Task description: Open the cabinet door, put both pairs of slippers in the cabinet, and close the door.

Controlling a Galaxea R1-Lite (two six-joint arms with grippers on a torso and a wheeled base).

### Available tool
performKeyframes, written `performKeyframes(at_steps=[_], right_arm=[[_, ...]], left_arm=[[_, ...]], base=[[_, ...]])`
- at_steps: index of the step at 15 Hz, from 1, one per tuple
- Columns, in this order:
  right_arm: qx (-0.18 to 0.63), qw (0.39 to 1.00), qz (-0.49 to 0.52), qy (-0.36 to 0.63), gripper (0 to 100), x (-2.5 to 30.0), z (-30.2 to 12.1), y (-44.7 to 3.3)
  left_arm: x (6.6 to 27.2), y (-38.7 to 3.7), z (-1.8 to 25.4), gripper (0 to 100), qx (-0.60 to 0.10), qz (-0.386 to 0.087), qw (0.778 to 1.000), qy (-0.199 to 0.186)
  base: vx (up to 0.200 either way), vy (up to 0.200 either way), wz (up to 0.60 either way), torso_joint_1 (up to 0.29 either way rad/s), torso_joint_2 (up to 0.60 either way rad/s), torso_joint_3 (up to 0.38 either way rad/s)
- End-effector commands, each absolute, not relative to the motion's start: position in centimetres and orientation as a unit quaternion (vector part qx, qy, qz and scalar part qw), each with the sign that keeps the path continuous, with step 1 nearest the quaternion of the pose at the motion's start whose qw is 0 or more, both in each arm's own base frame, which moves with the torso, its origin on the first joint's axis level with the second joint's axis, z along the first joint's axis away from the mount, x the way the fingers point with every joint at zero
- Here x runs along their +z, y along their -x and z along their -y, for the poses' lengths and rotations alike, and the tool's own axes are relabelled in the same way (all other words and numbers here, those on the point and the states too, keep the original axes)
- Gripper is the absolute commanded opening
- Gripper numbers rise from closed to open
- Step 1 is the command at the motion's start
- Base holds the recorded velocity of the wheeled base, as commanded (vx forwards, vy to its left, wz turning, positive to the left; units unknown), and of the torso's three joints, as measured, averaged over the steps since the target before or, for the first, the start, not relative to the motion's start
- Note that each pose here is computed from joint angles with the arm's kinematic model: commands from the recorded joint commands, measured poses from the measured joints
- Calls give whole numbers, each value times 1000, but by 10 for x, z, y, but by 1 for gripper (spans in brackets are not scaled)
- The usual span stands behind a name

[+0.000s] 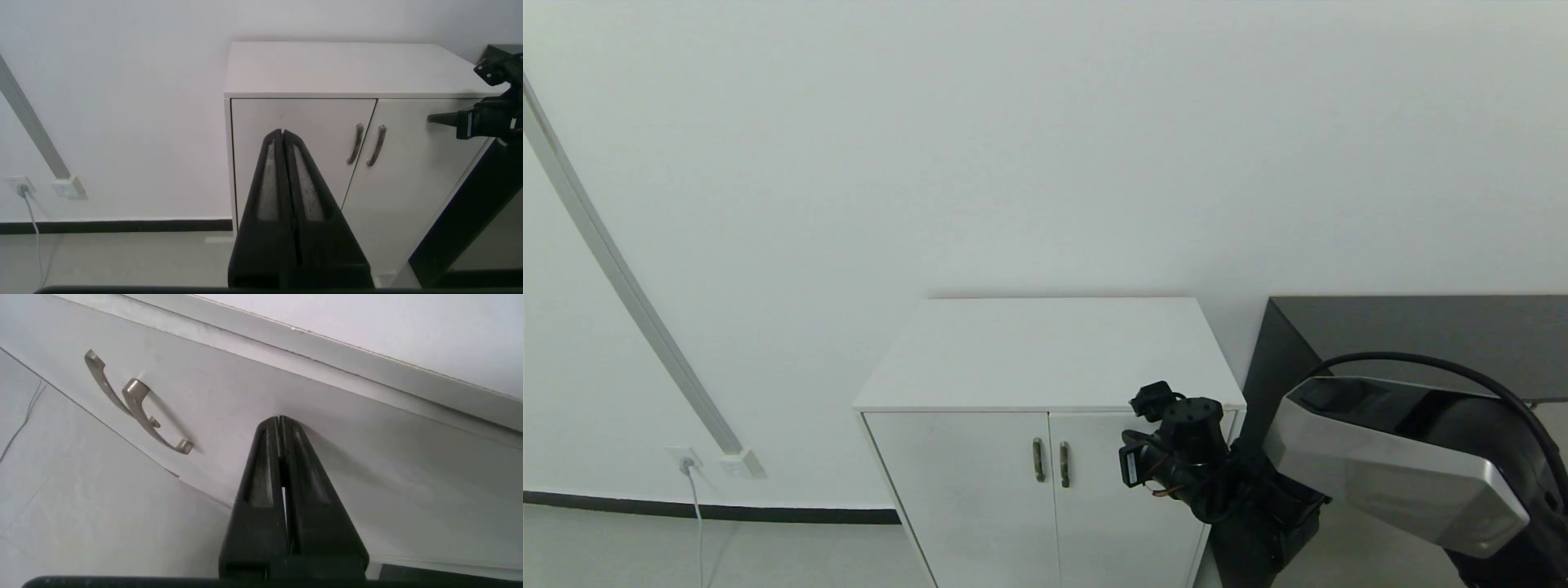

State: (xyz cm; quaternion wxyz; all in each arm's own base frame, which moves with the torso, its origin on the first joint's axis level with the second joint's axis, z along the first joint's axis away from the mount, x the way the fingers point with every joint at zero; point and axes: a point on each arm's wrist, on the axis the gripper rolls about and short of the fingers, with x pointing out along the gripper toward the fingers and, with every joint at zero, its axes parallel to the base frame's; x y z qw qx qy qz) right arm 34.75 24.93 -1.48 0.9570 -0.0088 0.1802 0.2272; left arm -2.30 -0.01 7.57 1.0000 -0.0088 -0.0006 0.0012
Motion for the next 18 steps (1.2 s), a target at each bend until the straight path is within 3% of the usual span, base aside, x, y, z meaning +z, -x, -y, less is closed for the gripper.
performKeyframes(at_steps=[1, 14, 18], right_arm=[[227, 957, -182, 9, 0, -17, -249, -348], [224, 959, -173, 7, 0, -14, -248, -352], [233, 959, -162, 3, 0, 22, -241, -328]], left_arm=[[76, 23, 0, 0, 2, 0, 1000, 9], [76, 23, 0, 0, 2, 0, 1000, 9], [76, 23, 0, 0, 1, 0, 1000, 8]], base=[[0, 0, 0, 0, 0, 0], [0, 0, 0, 0, 0, 0], [0, 0, 0, 0, 0, 0]])
